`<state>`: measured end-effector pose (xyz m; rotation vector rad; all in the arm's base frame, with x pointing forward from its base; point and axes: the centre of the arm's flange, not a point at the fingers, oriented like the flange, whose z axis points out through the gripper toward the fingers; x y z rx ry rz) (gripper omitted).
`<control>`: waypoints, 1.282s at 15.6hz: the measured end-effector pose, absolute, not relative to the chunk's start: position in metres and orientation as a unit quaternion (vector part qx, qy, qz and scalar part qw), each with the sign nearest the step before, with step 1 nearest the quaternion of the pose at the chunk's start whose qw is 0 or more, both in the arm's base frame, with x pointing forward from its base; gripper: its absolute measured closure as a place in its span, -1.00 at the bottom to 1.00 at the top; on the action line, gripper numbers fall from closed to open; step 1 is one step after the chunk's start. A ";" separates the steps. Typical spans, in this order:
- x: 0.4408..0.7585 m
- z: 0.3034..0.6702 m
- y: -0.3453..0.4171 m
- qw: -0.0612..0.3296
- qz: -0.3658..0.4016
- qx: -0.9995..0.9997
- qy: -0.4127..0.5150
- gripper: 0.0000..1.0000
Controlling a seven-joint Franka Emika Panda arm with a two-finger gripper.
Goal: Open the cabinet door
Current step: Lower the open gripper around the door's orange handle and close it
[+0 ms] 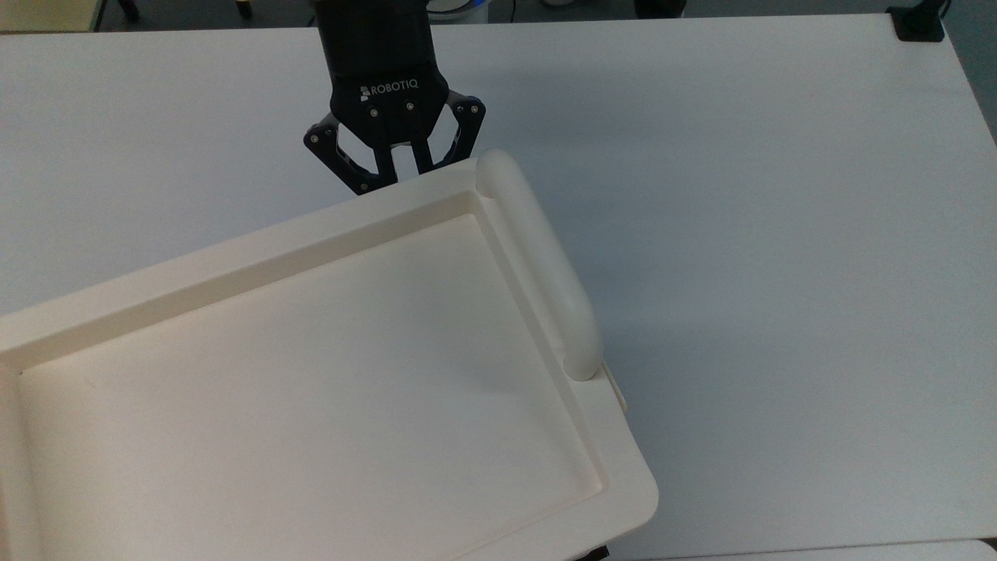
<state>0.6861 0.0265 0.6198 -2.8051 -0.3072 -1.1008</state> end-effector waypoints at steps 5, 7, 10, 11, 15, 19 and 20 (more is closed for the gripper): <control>0.686 0.620 0.026 0.054 -0.363 -0.924 -0.107 0.71; 0.686 0.620 0.026 0.054 -0.363 -0.924 -0.107 0.71; 0.686 0.620 0.026 0.054 -0.363 -0.924 -0.107 0.71; 0.686 0.620 0.025 0.054 -0.363 -0.924 -0.106 0.71; 0.684 0.621 0.022 0.056 -0.359 -0.926 -0.104 0.71; 0.673 0.628 0.006 0.063 -0.327 -0.938 -0.099 0.71; 0.669 0.630 0.000 0.064 -0.319 -0.941 -0.097 0.71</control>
